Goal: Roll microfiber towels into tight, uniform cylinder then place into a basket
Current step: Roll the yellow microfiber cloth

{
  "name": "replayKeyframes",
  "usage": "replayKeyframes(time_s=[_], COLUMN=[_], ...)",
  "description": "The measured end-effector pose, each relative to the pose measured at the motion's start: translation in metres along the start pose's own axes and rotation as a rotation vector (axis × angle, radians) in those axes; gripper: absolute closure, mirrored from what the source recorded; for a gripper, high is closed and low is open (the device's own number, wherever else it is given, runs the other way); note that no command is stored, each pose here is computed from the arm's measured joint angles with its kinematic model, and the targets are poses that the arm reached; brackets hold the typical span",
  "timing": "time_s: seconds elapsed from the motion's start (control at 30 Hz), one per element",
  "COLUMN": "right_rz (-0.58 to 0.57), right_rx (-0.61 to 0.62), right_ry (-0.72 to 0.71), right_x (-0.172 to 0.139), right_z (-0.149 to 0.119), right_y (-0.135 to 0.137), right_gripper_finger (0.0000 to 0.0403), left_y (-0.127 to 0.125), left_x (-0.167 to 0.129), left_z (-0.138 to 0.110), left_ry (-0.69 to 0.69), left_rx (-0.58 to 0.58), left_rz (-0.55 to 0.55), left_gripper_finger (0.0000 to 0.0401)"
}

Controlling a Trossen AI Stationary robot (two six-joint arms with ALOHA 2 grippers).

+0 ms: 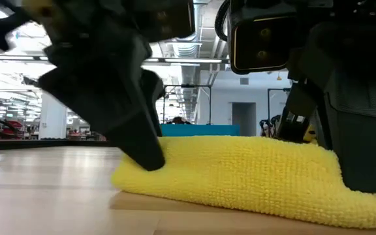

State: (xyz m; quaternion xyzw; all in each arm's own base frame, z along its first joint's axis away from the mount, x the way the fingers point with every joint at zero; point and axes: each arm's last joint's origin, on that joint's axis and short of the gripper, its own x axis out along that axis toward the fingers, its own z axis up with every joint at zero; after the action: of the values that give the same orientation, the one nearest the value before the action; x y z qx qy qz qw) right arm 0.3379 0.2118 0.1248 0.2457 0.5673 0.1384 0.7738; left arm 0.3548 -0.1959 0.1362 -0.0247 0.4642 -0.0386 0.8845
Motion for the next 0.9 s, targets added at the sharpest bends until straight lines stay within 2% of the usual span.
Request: replayKeyframes(time_s=[0.1, 0.2, 0.43, 0.53, 0.63, 0.73, 0.9], right_rz=[-0.002, -0.011, -0.019, -0.049, -0.092, -0.150, -0.310], right_rx=[-0.001, -0.009, -0.037, 0.016, 0.010, -0.057, -0.299], right_ry=[0.000, -0.010, 0.001, 0.027, 0.050, 0.048, -0.117], right_x=[0.000, 0.000, -0.001, -0.006, -0.015, -0.028, -0.042], right_z=[0.000, 0.000, -0.001, -0.003, -0.009, -0.020, -0.042], right_y=[0.000, 0.000, 0.000, -0.001, 0.001, 0.011, 0.040], right_gripper_finger=[0.0383, 0.0359, 0.0258, 0.0237, 0.0233, 0.0238, 0.0250], left_y=[0.009, 0.017, 0.025, 0.025, 0.026, 0.028, 0.031], left_x=[0.002, 0.003, 0.017, 0.021, 0.021, 0.023, 0.023], left_z=[0.002, 0.003, -0.001, -0.002, -0.002, -0.001, 0.000], left_ry=[0.029, 0.066, 0.128, 0.140, 0.134, 0.127, 0.129], left_rx=[-0.162, -0.269, -0.405, -0.462, -0.532, -0.605, -0.704], left_rz=[-0.017, -0.017, -0.028, -0.027, -0.017, -0.015, -0.012], left_gripper_finger=[0.0266, 0.0266, 0.0266, 0.0267, 0.0267, 0.0267, 0.0267])
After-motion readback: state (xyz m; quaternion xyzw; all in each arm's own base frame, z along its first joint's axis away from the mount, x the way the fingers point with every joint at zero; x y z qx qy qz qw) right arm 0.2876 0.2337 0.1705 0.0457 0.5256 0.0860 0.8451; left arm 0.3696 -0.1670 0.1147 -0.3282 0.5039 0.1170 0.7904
